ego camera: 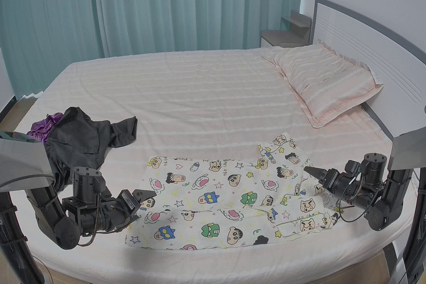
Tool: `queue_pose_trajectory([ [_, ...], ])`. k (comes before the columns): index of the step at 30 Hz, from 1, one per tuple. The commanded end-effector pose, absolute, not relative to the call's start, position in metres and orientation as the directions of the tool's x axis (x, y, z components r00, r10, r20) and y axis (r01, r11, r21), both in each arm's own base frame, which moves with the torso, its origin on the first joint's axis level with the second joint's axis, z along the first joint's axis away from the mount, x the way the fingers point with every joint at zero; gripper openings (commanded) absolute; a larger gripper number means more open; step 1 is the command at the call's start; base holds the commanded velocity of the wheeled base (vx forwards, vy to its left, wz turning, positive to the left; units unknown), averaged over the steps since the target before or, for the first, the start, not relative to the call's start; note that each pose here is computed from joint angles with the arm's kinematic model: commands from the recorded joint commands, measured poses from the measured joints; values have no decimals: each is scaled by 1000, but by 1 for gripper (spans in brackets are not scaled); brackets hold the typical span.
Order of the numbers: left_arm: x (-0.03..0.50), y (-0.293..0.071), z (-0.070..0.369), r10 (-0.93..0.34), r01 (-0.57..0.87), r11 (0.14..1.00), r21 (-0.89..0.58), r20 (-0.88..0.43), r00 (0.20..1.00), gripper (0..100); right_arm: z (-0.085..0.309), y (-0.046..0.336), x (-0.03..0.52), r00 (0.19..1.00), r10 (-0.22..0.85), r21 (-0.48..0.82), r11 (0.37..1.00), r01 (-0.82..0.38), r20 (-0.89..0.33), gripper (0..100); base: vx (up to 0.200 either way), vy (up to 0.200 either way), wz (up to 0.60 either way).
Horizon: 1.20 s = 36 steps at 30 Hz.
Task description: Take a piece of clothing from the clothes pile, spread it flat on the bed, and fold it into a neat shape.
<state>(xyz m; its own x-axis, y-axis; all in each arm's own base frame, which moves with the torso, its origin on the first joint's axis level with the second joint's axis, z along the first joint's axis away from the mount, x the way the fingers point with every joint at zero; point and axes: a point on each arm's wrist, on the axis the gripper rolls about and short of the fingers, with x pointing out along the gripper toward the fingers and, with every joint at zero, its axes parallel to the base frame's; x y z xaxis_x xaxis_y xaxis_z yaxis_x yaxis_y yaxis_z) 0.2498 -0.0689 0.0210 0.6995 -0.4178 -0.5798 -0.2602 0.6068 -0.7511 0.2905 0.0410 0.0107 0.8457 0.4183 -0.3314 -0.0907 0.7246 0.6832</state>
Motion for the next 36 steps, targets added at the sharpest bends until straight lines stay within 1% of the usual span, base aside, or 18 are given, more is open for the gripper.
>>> queue_pose_trajectory([
  [1,251,-68,22,-407,-259,611,-748,-577,708,100,12,41,291,851,420,682,724,-103,-317,100,0,0,0],
  [4,267,-63,31,-312,-232,620,-749,-507,803,100,13,45,290,848,426,680,725,-111,-316,100,0,0,0],
  [6,269,-61,32,-295,-228,629,-743,-500,814,100,14,45,290,848,426,679,725,-112,-315,100,0,0,0],
  [7,279,-56,34,-245,-210,674,-708,-482,841,100,14,48,289,851,420,675,730,-109,-316,100,0,0,0],
  [8,285,-53,34,-224,-202,701,-684,-480,848,100,14,50,289,853,415,672,733,-108,-316,100,0,0,0],
  [9,285,-53,34,-224,-202,701,-684,-480,848,100,14,50,289,853,415,672,733,-108,-316,100,0,0,0],
  [10,295,-48,30,-194,-206,734,-647,-491,849,100,14,53,289,856,408,668,737,-103,-318,100,0,0,0],
  [11,308,-44,29,-163,-212,759,-616,-495,853,100,14,55,289,859,402,664,741,-101,-318,100,0,0,0],
  [13,341,-34,29,-118,-264,768,-583,-535,837,100,14,60,288,861,397,659,746,-100,-318,100,0,0,0],
  [17,388,-31,19,-106,-325,768,-552,-610,785,100,14,64,288,868,380,650,755,-91,-320,100,0,0,0],
  [18,390,-32,19,-106,-325,769,-551,-611,784,100,14,64,288,868,379,650,754,-89,-320,100,0,0,0],
  [19,410,-32,9,-110,-323,767,-554,-610,785,100,14,64,288,874,365,645,760,-80,-321,100,0,0,0],
  [20,419,-33,2,-112,-316,772,-551,-607,787,100,13,64,288,875,360,643,762,-75,-325,100,0,0,0],
  [21,419,-33,2,-112,-316,772,-551,-607,787,100,13,64,288,875,360,643,762,-75,-325,100,0,0,0],
  [22,433,-32,-10,-109,-301,788,-537,-603,790,100,12,66,288,871,365,644,761,-77,-327,100,0,0,0],
  [26,445,-33,-26,-106,-293,810,-508,-618,779,100,11,70,287,865,375,643,761,-84,-332,100,0,0,0],
  [32,461,-34,-30,-84,-287,817,-499,-597,798,100,11,73,285,861,381,642,762,-87,-336,100,0,0,0],
  [36,466,-40,-35,-67,-303,819,-487,-606,793,100,8,73,286,862,374,639,766,-78,-343,100,0,0,0],
])
